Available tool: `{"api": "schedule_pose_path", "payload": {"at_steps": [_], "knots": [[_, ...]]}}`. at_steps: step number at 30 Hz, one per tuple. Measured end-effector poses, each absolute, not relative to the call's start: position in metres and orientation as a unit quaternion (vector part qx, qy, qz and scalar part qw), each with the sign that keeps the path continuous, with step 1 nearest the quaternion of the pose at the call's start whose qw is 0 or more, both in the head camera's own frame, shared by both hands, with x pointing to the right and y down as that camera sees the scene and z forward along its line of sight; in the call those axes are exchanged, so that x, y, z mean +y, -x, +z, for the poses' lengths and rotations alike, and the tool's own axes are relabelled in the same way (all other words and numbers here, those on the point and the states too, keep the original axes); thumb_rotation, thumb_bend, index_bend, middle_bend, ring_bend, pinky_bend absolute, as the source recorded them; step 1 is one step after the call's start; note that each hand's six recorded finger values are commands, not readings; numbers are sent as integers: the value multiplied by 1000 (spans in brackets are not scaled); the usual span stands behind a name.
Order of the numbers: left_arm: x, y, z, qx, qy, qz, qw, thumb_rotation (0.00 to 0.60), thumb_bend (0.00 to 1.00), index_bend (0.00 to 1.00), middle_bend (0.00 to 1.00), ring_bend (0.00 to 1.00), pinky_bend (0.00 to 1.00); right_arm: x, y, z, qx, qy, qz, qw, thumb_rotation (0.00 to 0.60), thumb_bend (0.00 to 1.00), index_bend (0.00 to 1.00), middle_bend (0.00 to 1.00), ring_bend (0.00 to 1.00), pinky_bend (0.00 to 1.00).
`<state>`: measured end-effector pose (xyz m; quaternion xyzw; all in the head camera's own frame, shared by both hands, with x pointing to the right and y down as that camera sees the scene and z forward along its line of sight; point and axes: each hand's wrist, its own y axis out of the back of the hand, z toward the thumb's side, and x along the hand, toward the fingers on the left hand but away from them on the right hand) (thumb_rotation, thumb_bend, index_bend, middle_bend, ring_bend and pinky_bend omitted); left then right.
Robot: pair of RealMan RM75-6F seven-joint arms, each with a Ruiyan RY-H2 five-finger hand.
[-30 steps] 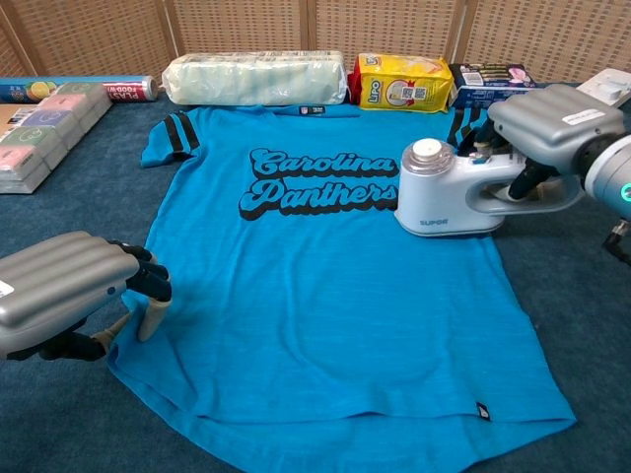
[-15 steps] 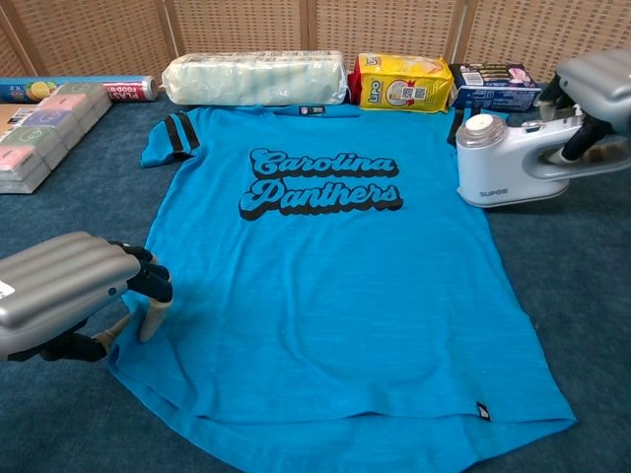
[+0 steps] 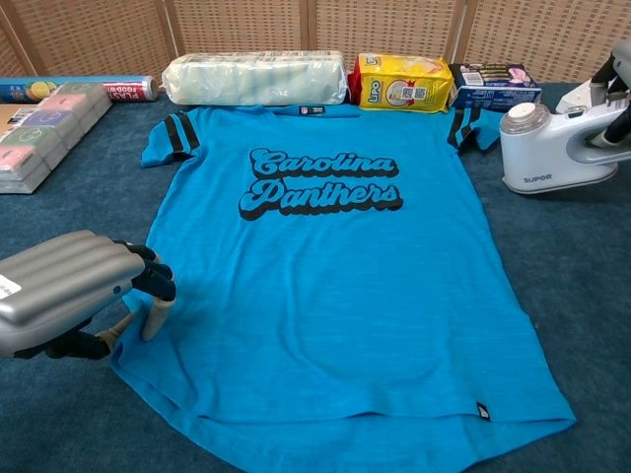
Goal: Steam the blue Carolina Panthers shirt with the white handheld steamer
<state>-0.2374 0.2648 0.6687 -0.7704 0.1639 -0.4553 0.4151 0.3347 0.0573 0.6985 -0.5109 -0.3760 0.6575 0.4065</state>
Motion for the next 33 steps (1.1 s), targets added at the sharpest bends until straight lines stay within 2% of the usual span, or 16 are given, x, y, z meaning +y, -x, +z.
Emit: {"api": "schedule_pose_path", "payload": {"at_steps": [9, 14, 17, 22, 27, 33], "knots": [[265, 240, 669, 165, 769, -458, 414, 600, 558, 610, 455, 323, 334, 60, -336, 714, -374, 505, 671, 393, 600, 314, 642, 713, 783, 745], [264, 240, 668, 166, 770, -457, 413, 600, 557, 610, 455, 322, 334, 62, -339, 721, -373, 502, 681, 380, 600, 312, 603, 679, 733, 699], [265, 241, 669, 166, 770, -458, 413, 600, 558, 610, 455, 323, 334, 64, -341, 726, -370, 507, 687, 367, 600, 310, 545, 621, 655, 622], [266, 240, 670, 164, 771, -458, 411, 600, 557, 610, 455, 323, 334, 66, -345, 731, -363, 513, 695, 350, 600, 307, 369, 463, 494, 441], [266, 240, 670, 164, 771, -458, 412, 600, 557, 610, 455, 323, 334, 67, -347, 731, -358, 517, 699, 341, 600, 305, 241, 354, 381, 352], [266, 240, 670, 164, 770, -458, 412, 600, 556, 609, 455, 323, 334, 66, -348, 727, -361, 520, 696, 340, 600, 295, 120, 270, 284, 257]]}}
